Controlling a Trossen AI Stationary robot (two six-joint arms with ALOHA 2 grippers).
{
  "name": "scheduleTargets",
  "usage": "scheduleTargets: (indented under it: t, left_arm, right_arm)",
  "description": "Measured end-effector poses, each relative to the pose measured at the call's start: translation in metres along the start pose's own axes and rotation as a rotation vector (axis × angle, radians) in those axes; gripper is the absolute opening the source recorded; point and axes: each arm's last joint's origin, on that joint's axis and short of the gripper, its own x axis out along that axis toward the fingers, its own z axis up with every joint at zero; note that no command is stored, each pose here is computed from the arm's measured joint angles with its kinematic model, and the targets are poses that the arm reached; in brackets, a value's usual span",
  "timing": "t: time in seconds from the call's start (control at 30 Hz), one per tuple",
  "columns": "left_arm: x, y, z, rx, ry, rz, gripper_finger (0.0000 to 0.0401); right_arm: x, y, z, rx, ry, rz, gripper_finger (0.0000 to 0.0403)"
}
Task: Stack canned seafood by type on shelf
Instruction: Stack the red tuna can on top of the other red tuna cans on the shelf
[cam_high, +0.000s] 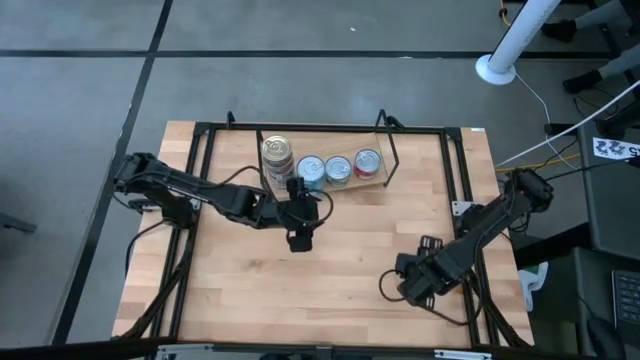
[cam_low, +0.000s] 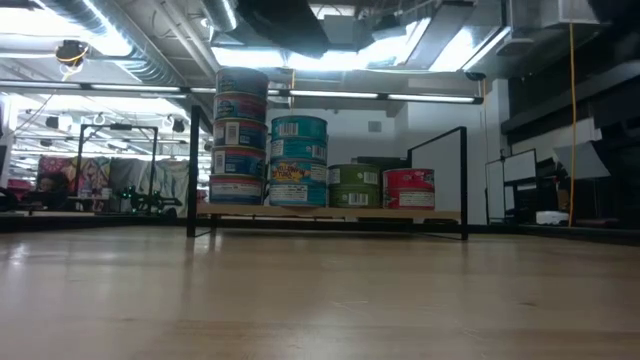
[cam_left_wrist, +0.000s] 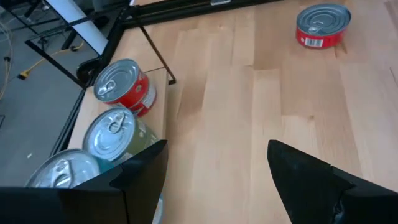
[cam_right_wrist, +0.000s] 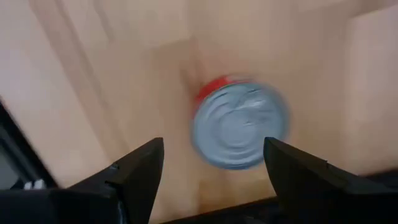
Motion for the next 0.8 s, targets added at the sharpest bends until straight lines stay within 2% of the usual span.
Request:
scheduleTargets:
  t: [0.27,0.8]
  left_arm:
    - [0.008,-0.007,-0.003,0.020,0.017,-0.005,0.0272]
    - [0.008,-0.006,-0.001,0.011,0.003,-0.005,0.0272]
  right_arm:
    - [0.042,0.015,-0.017,-0.061,0.024,0.143,0.0275]
    - [0.065,0.013,-0.040,-0.149,0.026,0.071,0.0275]
